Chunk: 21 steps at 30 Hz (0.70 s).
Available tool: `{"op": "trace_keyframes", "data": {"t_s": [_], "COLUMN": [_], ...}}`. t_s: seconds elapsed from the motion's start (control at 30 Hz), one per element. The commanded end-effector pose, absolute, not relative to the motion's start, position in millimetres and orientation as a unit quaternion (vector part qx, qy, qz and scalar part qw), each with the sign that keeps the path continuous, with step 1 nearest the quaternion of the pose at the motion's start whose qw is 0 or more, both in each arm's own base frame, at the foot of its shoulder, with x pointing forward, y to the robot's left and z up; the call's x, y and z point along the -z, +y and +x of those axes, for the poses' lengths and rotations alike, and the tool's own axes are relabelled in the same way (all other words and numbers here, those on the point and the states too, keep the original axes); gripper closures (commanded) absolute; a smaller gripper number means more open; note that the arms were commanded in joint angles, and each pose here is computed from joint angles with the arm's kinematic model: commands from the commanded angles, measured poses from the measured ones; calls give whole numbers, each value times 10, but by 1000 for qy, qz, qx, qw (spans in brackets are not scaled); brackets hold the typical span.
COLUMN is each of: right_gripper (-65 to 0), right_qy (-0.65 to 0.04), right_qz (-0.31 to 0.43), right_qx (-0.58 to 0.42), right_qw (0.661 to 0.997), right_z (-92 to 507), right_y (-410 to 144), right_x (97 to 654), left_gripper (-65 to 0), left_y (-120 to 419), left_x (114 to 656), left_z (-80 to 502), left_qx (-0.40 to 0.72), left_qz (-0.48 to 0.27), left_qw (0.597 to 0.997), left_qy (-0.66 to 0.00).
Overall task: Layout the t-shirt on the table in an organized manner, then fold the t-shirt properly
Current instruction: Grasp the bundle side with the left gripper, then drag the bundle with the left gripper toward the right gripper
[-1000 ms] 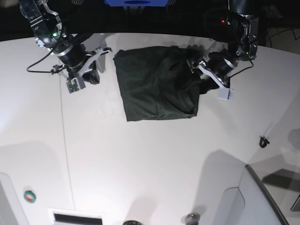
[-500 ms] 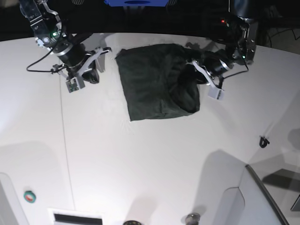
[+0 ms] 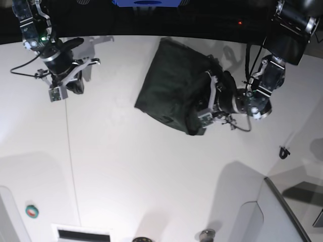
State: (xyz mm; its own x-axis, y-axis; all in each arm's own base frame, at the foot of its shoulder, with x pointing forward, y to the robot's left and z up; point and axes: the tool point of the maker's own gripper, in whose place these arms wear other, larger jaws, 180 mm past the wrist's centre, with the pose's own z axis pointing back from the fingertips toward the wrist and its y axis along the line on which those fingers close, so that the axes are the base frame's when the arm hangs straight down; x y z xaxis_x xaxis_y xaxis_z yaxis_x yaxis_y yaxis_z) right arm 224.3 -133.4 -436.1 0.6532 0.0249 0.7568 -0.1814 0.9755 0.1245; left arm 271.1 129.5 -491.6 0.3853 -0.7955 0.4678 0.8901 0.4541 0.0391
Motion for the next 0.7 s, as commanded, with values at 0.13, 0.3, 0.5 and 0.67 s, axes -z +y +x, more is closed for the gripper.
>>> {"op": "trace_keyframes", "data": {"t_s": [0.13, 0.3, 0.5, 0.67], "right_gripper": [-8, -8, -8, -8], "right_qy": [-430, -427, -423, -423], "right_qz": [98, 99, 99, 96], "right_qx": [-59, -57, -56, -54], "right_qw": [896, 897, 899, 899], "right_z": [2307, 2276, 2246, 2250], "right_y": [-1341, -1333, -1333, -1349], "right_x": [4267, 4279, 4301, 4301], "left_gripper": [0, 0, 0, 0], "left_y": [1762, 1376, 835, 496], "left_x": [5162, 5082, 4968, 5016], "left_z": [2651, 2910, 3086, 2941], "left_qx": [656, 686, 699, 753], "left_qz": [57, 60, 48, 39], "left_qw": [747, 712, 691, 635], "left_qy": [-89, -135, -175, -166]}}
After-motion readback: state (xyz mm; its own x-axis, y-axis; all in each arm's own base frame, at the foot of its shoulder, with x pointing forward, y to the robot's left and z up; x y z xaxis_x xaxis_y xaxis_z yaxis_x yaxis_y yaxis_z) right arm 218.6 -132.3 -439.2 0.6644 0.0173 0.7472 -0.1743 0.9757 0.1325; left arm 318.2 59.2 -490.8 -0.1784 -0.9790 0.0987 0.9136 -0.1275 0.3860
